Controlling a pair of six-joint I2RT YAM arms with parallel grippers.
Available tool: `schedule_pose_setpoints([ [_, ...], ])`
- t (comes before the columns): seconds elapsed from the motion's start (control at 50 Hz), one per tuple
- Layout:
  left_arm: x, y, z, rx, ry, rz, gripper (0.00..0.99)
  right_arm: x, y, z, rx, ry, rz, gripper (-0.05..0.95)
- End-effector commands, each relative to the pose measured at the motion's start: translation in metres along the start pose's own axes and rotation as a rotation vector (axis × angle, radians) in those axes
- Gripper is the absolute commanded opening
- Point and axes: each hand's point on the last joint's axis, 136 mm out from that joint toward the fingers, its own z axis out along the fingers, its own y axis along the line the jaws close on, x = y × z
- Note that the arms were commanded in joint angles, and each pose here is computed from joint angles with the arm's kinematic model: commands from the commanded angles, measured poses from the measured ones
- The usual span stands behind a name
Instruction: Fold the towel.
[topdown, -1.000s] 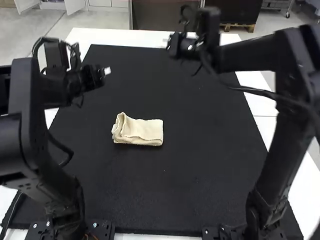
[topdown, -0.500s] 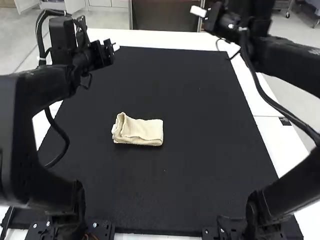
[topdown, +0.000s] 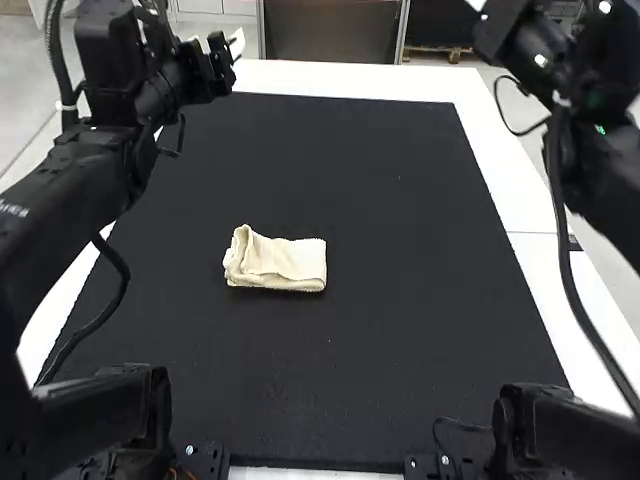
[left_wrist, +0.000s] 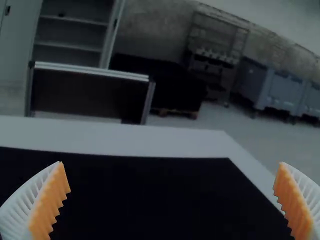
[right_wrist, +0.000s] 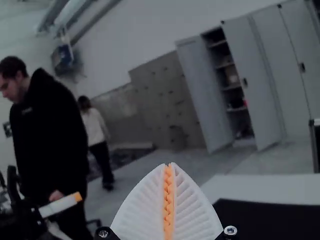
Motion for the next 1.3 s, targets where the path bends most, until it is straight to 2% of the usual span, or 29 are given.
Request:
schedule_pose_setpoints([
  [0.0, -0.030, 0.000, -0.010, -0.053, -0.099, 0.062, 0.956, -0.011, 0.019, -0.019, -0.035, -0.039, -0.004, -0.02],
  [0.08, -0.040, -0.003, -0.019, -0.060, -0.152, 0.094, 0.956, -0.017, 0.031, -0.032, -0.045, -0.067, -0.048, -0.02],
  [0.32, -0.076, -0.009, -0.046, -0.096, -0.318, 0.135, 0.951, -0.035, 0.067, -0.070, -0.050, -0.172, -0.198, -0.02],
  [0.52, -0.106, -0.025, -0.078, -0.087, -0.464, 0.161, 0.949, -0.046, 0.099, -0.097, -0.050, -0.264, -0.291, -0.02],
  [0.68, -0.113, -0.031, -0.086, -0.075, -0.492, 0.170, 0.949, -0.047, 0.108, -0.109, -0.043, -0.311, -0.267, -0.02],
  [0.92, -0.109, -0.038, -0.104, -0.060, -0.516, 0.182, 0.949, -0.029, 0.100, -0.115, -0.029, -0.294, -0.232, -0.02],
  [1.04, -0.106, -0.041, -0.119, -0.068, -0.541, 0.214, 0.948, -0.020, 0.102, -0.122, -0.024, -0.302, -0.235, -0.02],
  [1.16, -0.105, -0.045, -0.145, -0.100, -0.601, 0.269, 0.948, -0.018, 0.112, -0.135, -0.017, -0.342, -0.261, -0.02],
  [1.28, -0.101, -0.052, -0.171, -0.101, -0.645, 0.288, 0.946, -0.017, 0.125, -0.145, -0.022, -0.371, -0.305, -0.02],
])
